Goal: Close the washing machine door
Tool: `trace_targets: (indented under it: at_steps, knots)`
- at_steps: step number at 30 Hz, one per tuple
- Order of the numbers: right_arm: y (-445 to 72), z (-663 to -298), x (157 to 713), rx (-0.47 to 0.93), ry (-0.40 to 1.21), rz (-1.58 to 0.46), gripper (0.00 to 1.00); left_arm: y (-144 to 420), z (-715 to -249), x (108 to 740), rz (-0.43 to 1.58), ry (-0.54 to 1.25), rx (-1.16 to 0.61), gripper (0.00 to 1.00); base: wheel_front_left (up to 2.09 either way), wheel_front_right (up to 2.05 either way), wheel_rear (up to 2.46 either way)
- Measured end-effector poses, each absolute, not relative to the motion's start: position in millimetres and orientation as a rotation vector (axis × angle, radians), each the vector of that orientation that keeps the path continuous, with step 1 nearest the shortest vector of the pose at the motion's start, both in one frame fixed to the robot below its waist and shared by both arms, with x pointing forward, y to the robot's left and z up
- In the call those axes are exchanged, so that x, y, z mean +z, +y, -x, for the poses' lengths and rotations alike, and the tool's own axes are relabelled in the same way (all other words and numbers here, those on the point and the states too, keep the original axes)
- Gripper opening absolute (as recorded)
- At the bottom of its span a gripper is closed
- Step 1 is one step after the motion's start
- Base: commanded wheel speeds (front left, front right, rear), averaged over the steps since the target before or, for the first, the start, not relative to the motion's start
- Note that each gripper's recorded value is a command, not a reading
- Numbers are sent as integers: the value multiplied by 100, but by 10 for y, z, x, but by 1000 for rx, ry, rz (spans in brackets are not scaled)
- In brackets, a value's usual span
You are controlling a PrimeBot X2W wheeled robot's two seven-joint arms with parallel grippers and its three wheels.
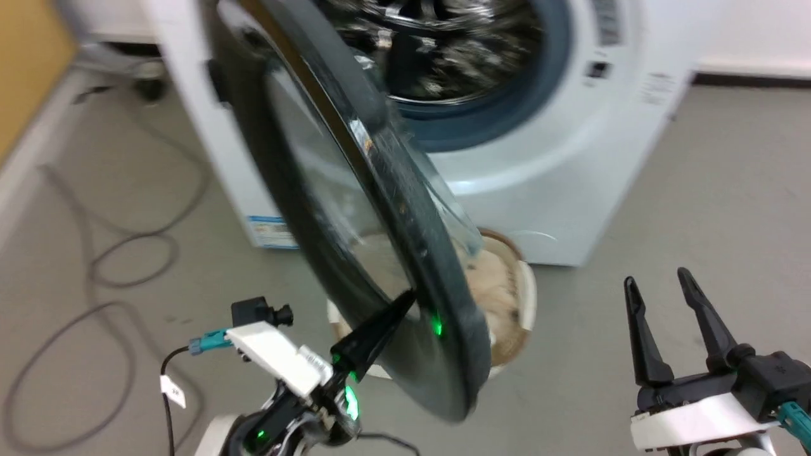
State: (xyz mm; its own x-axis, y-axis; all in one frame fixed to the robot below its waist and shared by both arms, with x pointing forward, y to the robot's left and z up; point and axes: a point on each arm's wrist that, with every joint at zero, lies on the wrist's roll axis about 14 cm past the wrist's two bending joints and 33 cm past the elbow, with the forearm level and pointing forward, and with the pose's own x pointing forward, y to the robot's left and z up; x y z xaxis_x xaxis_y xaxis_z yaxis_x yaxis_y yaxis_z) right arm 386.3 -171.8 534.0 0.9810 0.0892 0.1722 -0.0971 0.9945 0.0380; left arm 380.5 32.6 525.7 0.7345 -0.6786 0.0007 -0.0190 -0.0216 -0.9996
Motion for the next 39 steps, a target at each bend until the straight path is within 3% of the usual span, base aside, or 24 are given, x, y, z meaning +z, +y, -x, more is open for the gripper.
trace_targets:
  at_steps: [14, 21, 28, 35, 39]
  knots:
    - [-2546, -3360, 5238, -176, -122, -17, 100, -718, -4595, 5358, 1566, 589, -623, 0, 0, 0, 0]
    - [-2679, -3230, 5214, -229, -108, -20, 100, -989, -4905, 5387, 1570, 559, -578, 0, 0, 0, 0]
    - [-2630, -3263, 5248, -210, -123, -27, 100, -1001, -4856, 5338, 1529, 565, -583, 0, 0, 0, 0]
    - [-2469, -3376, 5327, -150, -156, -34, 100, -744, -4531, 5162, 1214, 514, -650, 0, 0, 0, 0]
    - [-2309, -3447, 5358, -96, -169, -36, 100, -279, -4427, 5080, 949, 361, -620, 0, 0, 0, 0]
